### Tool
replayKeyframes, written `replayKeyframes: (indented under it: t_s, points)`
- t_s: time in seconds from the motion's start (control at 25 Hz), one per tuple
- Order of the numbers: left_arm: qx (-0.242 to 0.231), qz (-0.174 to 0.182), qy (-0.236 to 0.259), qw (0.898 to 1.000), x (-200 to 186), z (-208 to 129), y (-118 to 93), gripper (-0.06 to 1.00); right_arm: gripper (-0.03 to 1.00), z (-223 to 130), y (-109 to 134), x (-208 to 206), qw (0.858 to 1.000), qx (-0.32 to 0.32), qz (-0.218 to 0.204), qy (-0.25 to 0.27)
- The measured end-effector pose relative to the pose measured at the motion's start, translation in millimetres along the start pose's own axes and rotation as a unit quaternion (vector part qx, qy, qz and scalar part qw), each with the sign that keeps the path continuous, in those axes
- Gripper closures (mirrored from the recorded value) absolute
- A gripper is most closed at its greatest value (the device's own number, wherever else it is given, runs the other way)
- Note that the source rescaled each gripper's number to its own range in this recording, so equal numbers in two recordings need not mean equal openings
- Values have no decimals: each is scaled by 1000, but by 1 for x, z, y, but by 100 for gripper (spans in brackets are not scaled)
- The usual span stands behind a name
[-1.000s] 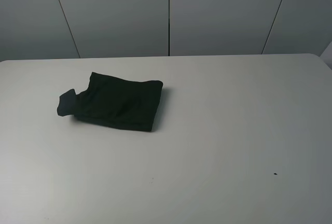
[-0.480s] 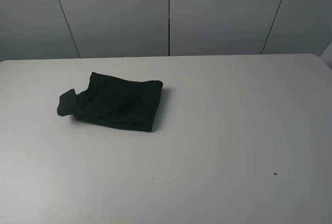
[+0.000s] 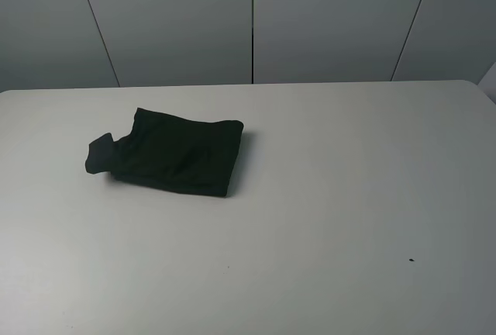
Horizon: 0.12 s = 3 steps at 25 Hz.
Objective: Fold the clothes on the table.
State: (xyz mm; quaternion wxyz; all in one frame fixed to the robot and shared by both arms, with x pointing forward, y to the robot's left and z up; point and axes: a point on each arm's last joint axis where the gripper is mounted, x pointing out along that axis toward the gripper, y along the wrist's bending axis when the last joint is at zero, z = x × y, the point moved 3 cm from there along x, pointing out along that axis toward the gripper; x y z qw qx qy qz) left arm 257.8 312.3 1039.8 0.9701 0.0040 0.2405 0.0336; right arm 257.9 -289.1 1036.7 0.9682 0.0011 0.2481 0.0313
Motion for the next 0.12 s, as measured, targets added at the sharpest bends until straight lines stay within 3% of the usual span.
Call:
replayKeyframes:
  t_s: [0.12]
  points:
    - [0,0,0,1000,0,0,0,-5,-3,0,0,0,1000,0,0,0]
